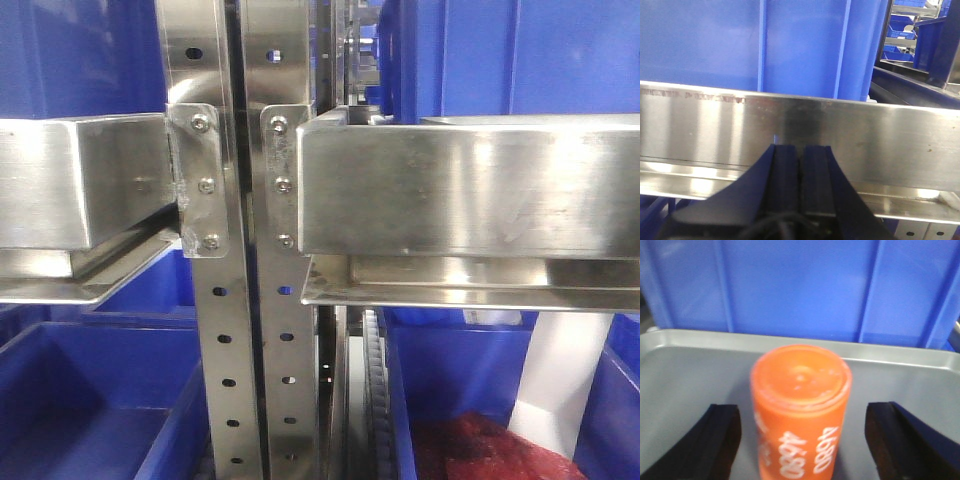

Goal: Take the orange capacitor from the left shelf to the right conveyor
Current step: 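Close the right gripper around the orange capacitor and lift it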

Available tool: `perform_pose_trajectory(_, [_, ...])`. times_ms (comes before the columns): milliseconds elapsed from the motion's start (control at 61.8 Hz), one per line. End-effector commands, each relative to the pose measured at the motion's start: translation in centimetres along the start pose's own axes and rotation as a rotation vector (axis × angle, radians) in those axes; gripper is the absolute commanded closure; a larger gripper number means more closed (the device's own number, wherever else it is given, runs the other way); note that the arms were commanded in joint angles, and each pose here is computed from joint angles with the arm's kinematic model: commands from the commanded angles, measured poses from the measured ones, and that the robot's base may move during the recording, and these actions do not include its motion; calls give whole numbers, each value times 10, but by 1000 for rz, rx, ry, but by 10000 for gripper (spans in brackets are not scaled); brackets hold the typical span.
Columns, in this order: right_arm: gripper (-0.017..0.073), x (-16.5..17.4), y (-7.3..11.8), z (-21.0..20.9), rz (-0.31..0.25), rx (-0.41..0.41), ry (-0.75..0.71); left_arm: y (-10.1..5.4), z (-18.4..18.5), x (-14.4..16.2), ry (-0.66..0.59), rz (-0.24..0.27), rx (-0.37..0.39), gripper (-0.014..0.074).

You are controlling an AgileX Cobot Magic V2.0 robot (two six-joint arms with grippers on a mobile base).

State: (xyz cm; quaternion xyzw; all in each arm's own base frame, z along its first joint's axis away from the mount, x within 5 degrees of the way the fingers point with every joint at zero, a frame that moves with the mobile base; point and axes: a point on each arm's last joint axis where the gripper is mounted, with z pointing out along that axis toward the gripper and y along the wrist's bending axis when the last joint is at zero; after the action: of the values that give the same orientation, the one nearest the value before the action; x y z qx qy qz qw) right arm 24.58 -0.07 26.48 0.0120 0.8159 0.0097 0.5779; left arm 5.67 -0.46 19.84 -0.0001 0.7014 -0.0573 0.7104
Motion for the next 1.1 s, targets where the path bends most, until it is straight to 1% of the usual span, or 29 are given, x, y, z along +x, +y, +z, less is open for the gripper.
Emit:
perform_pose_trajectory(0, [-49, -23, 0, 4, -22, -8, -167, -1, -2, -11, -114, -1, 10, 699])
perform_pose_trajectory(178, [-45, -16, 0, 18, -26, -13, -164, -1, -2, -11, -114, -1, 10, 699])
perform_pose_trajectory(243, [-16, -14, 0, 20, -30, -14, -154, -1, -2, -11, -114, -1, 10, 699])
perform_pose_trajectory(307, [50, -14, 1, 21, -39, -17, -153, -1, -2, -11, -114, -1, 10, 699])
perform_pose_trajectory(372, [156, -15, 1, 20, -47, -20, -159, -1, -2, -11, -114, -1, 10, 699])
perform_pose_trajectory(388, [167, -15, 1, 19, -48, -20, -161, -1, -2, -11, -114, -1, 10, 699])
perform_pose_trajectory(405, [202, -15, 1, 19, -50, -21, -164, -1, -2, -11, -114, -1, 10, 699])
perform_pose_trajectory(421, [213, -16, 1, 18, -51, -21, -169, -1, -2, -11, -114, -1, 10, 699])
perform_pose_trajectory(502, [330, -21, 2, 13, -53, -22, -192, -1, -2, -11, -114, -1, 10, 699])
perform_pose_trajectory(599, [406, -29, 2, 3, -58, -23, -231, -1, -2, -11, -114, -1, 10, 699])
perform_pose_trajectory(680, [426, -36, 2, -8, -60, -22, -259, -1, -2, -11, -114, -1, 10, 699])
perform_pose_trajectory(793, [425, -49, 4, -32, -65, -20, -276, -1, -2, -11, -114, -1, 10, 699])
perform_pose_trajectory(939, [425, -58, 10, -70, -73, -38, -260, -1, -2, -11, -114, -1, 10, 699])
perform_pose_trajectory(1084, [425, -55, 17, -104, -84, -76, -216, -1, -2, -11, -114, -1, 10, 699])
